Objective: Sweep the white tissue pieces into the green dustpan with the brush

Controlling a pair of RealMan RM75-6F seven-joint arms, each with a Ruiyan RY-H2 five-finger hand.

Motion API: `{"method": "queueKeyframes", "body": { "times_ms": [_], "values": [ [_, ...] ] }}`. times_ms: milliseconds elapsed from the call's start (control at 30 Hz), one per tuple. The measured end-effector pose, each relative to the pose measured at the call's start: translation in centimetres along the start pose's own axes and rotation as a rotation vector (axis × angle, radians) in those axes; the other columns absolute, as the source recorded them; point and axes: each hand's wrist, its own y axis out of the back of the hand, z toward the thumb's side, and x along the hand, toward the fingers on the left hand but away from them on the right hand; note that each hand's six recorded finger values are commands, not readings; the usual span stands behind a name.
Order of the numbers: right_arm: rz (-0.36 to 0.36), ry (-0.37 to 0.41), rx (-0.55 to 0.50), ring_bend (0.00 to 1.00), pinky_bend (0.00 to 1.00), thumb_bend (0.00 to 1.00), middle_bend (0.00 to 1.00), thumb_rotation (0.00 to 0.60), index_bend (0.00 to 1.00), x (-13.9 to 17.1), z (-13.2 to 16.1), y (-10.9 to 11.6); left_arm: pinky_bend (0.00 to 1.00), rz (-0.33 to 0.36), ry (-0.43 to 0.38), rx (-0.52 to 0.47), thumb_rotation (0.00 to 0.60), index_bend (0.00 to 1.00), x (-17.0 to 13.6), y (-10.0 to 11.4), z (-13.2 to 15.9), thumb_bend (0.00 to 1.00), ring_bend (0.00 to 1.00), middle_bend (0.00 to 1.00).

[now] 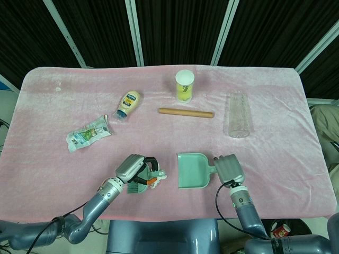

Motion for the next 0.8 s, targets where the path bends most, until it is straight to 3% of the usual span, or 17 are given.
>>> {"method": "queueKeyframes", "body": {
  "times_ms": [800],
  "values": [
    [0.034,0.033,0.046,0.68,0.82,0.47,0.61,0.600,0.66,0.82,-0.33,-0.92,1.00,-0.005,-0.014,-0.006,0.600,0.58,-0.18,-0.19,0.40,0.39,0.91,0.61]
  ]
}}
